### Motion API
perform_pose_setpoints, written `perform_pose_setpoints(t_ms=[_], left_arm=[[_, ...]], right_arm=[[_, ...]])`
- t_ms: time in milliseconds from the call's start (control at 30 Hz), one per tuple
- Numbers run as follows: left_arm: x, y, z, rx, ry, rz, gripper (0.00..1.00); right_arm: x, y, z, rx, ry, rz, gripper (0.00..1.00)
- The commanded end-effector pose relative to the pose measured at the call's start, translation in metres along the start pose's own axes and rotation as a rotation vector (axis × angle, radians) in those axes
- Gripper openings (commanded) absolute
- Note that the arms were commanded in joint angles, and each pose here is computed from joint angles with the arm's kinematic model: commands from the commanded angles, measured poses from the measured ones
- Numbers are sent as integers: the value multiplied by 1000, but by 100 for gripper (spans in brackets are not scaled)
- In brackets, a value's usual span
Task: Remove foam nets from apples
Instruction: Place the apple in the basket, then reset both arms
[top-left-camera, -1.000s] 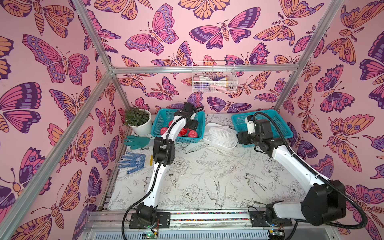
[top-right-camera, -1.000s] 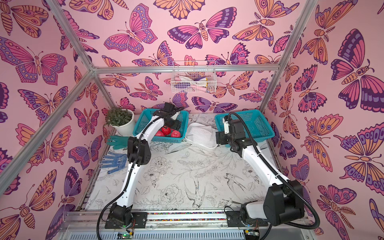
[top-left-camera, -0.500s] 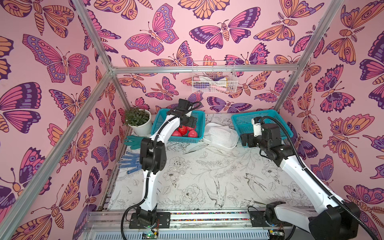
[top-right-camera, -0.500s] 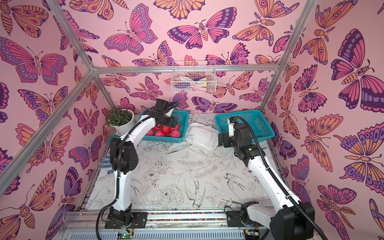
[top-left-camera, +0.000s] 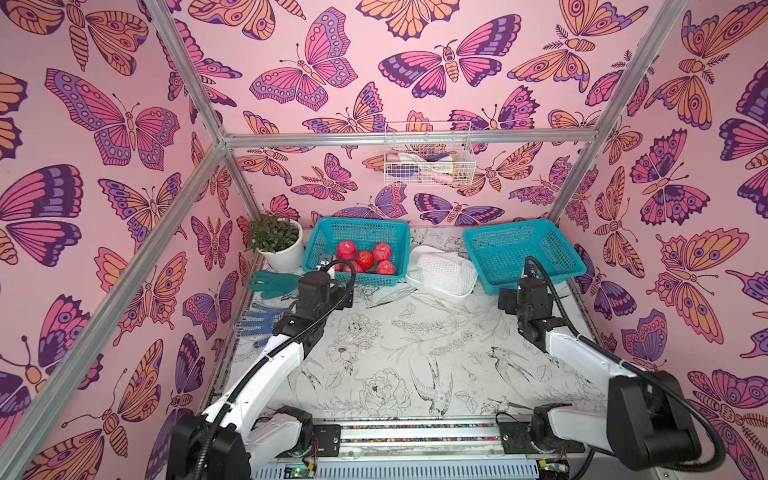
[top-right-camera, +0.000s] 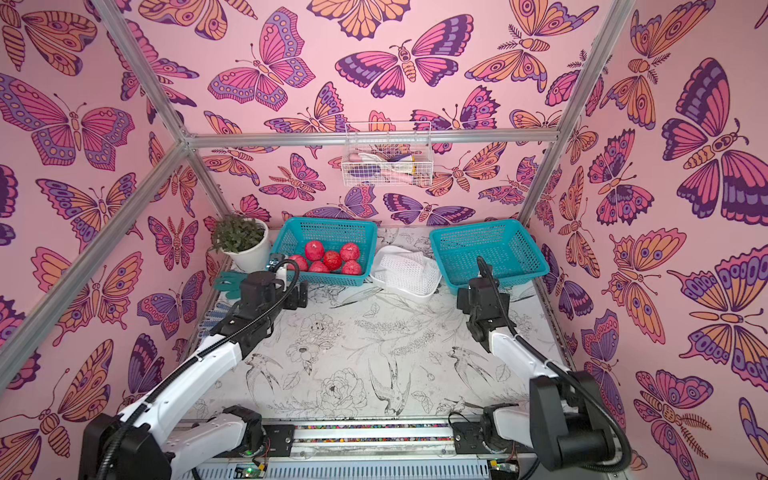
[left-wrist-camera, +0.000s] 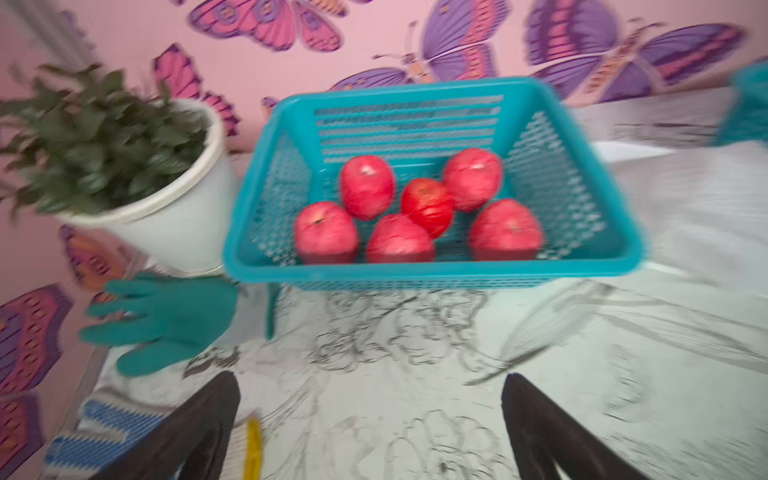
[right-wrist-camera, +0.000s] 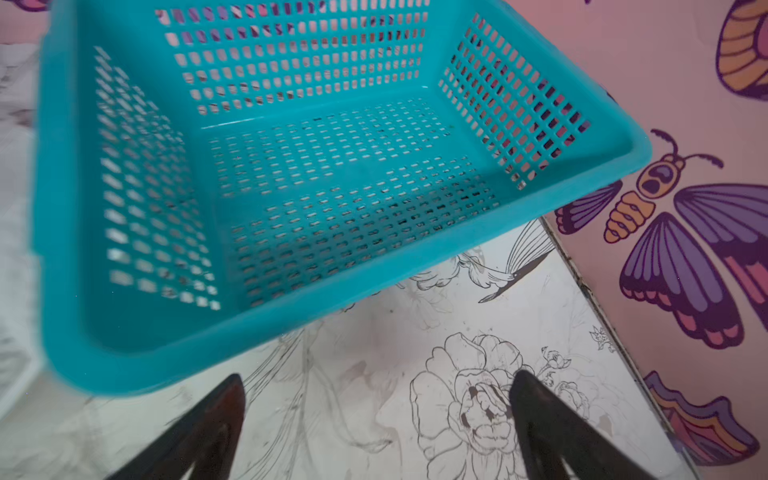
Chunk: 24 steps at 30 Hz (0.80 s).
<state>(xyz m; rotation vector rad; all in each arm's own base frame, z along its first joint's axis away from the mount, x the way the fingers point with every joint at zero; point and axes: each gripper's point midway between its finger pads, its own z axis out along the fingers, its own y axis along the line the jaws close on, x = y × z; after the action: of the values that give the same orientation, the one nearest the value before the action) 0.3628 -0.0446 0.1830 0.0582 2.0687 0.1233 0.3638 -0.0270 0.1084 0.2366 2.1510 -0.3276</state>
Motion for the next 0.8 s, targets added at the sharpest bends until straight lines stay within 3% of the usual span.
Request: perform_pose_setpoints(t_ms=[0, 100, 200, 267, 367, 633, 767], left_arm=[[16, 51, 20, -237, -35, -36, 100], [27, 61, 40, -265, -80, -20, 100], [43, 76, 49, -274, -116, -83, 100], [52, 58, 59, -138, -138, -97, 99], [80, 60, 59, -141, -215, -125, 98], [89, 57, 68, -135, -125, -105, 100], [74, 58, 71, -137, -159, -110, 100]], right_arm=[[-35, 1, 15, 3, -127, 37, 99], [-22, 8, 25, -34, -159, 37, 99], [-14, 20, 23, -115, -223, 24, 99], [-11, 23, 20, -155, -226, 23, 99], [-6, 29, 22, -219, -278, 32, 99], [-4, 30, 22, -233, -243, 12, 99], [-5, 29, 22, -216, -259, 21, 99]])
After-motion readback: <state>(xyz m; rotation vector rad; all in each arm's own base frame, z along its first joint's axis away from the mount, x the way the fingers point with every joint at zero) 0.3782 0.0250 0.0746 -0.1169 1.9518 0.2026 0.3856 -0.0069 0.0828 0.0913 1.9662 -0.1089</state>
